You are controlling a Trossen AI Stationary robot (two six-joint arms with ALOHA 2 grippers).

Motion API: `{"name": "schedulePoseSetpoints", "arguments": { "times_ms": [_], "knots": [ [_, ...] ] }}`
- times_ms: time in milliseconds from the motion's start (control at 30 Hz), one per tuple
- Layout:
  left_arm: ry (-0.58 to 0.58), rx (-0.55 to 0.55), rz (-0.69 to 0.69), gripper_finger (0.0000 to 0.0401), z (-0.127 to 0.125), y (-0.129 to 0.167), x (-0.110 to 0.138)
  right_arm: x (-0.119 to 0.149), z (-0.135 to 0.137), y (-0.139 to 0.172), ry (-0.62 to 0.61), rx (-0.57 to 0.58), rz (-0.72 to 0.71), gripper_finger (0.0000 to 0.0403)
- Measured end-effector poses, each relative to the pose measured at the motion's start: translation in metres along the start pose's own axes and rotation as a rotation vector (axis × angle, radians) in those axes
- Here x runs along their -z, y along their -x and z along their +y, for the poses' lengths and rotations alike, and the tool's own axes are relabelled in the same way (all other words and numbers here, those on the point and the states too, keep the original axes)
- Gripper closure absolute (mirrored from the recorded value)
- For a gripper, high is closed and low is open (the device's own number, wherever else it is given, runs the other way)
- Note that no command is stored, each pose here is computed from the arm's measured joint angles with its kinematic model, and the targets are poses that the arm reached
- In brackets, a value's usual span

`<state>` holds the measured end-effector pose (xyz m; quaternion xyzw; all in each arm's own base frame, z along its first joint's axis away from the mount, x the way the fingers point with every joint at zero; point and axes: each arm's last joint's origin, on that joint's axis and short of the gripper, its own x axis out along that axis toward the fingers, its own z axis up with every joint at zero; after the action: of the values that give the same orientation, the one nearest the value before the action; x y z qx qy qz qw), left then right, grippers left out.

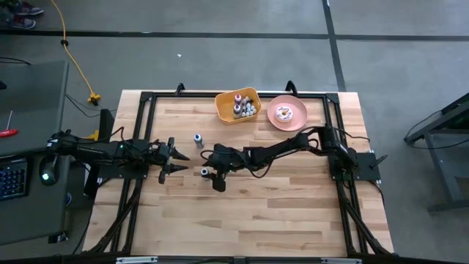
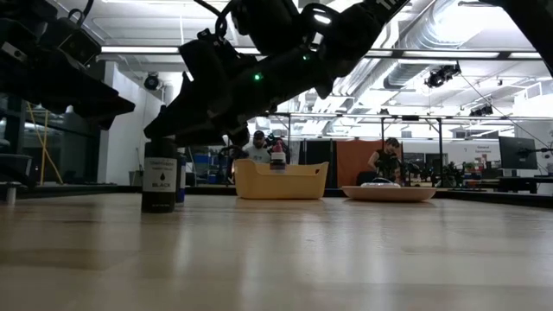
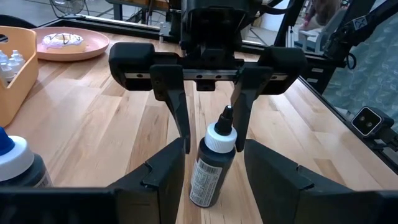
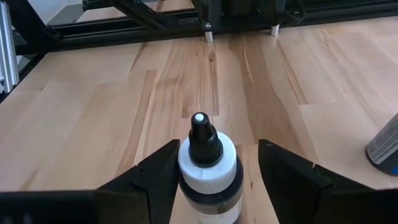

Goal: Pick & Place food coloring
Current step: Put the large black food coloring bottle into the yellow bin

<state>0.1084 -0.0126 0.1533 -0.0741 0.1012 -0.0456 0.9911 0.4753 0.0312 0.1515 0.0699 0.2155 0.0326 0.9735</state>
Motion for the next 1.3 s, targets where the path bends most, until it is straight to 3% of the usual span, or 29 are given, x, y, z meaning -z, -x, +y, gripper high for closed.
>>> {"name": "schedulePoseSetpoints", "arguments": {
  "times_ms": [733,967,1133,1300],
  "knots": [
    [0.000,0.000,0.000,0.0238,0.000,0.000,0.000,0.000,0.001,0.000,0.002,-0.003,-0.003,0.0280],
    [0.000,0.000,0.000,0.0238,0.000,0.000,0.000,-0.003,0.002,0.001,0.002,0.011,-0.017,0.0285],
    [0.000,0.000,0.000,0.0238,0.000,0.000,0.000,-0.015,0.004,0.011,0.003,0.044,-0.030,0.0286],
    [0.000,0.000,0.000,0.0238,0.000,0.000,0.000,-0.036,0.004,0.032,0.045,0.157,-0.032,0.0287]
  ]
}}
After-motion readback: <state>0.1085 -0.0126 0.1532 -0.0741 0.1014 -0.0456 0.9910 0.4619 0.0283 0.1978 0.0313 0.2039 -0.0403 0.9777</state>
